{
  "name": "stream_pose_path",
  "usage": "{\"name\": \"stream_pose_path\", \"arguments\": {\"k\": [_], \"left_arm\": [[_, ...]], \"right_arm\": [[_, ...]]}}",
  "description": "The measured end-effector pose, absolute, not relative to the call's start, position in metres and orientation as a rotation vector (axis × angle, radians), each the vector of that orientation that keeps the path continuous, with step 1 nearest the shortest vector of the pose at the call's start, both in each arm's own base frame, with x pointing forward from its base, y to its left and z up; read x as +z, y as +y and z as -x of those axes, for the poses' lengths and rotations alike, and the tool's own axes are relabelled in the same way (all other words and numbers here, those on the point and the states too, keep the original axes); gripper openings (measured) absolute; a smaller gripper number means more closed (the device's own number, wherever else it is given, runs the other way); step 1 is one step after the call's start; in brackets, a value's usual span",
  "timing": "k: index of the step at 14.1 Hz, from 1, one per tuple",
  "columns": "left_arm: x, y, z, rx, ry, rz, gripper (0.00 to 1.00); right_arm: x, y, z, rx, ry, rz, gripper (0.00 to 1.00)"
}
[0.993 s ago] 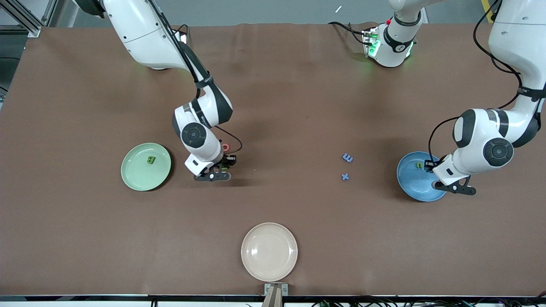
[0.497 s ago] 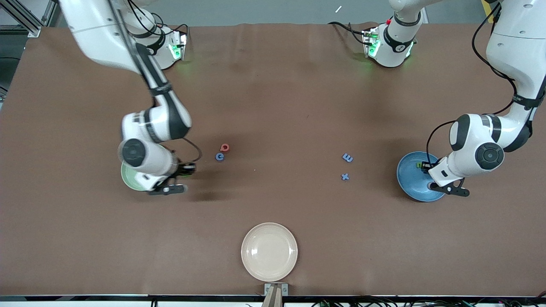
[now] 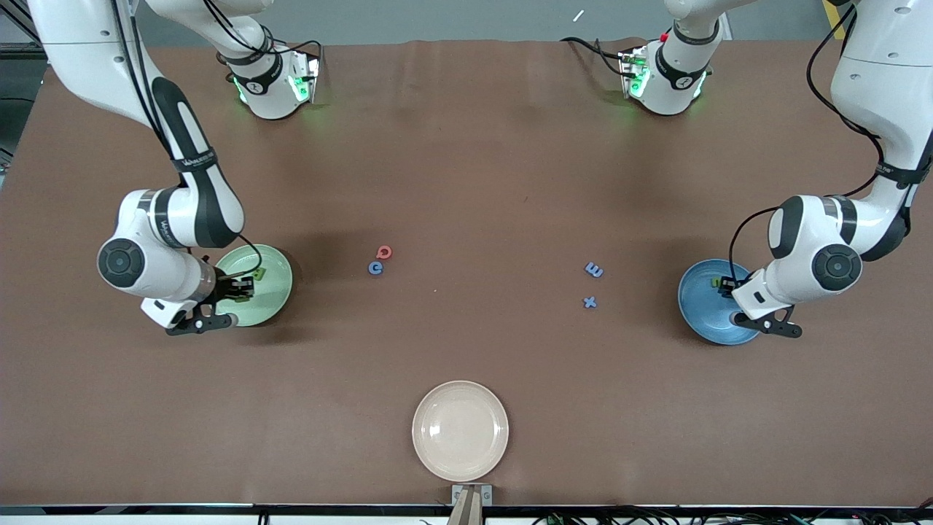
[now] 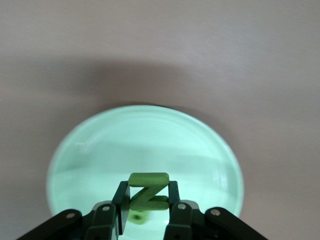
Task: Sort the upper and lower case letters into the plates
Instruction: 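Drop the b in the blue plate while the right gripper places Z, then grasp the blue x with the left gripper while the right gripper grasps c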
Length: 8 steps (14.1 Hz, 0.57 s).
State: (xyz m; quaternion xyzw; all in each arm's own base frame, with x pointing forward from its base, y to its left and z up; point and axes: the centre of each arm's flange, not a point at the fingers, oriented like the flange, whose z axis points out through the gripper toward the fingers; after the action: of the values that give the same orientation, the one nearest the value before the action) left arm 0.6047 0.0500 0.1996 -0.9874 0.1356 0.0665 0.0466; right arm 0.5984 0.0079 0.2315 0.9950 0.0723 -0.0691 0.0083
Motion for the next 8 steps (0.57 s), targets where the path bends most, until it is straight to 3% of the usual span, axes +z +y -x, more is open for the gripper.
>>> {"name": "stream_pose_path", "arguments": {"k": [3,4,8], "left_arm": [[0.238,0.003,-0.619,0.170,0.385,3.022,0.96],[0.251,-0.022,-0.622,0.156,0.326,3.032,1.00],[0.273,-0.134,-0.623,0.082,0.015,3.070,1.00]], "right_arm": [[0.215,-0.005,-0.587,-0.195,0.219,-3.103,0.35],[0.212,-0.005,-0.584,-0.199,0.219,-3.103,0.35],[0.202,-0.016,-0.578,-0.229,0.192,-3.105,0.35]]}}
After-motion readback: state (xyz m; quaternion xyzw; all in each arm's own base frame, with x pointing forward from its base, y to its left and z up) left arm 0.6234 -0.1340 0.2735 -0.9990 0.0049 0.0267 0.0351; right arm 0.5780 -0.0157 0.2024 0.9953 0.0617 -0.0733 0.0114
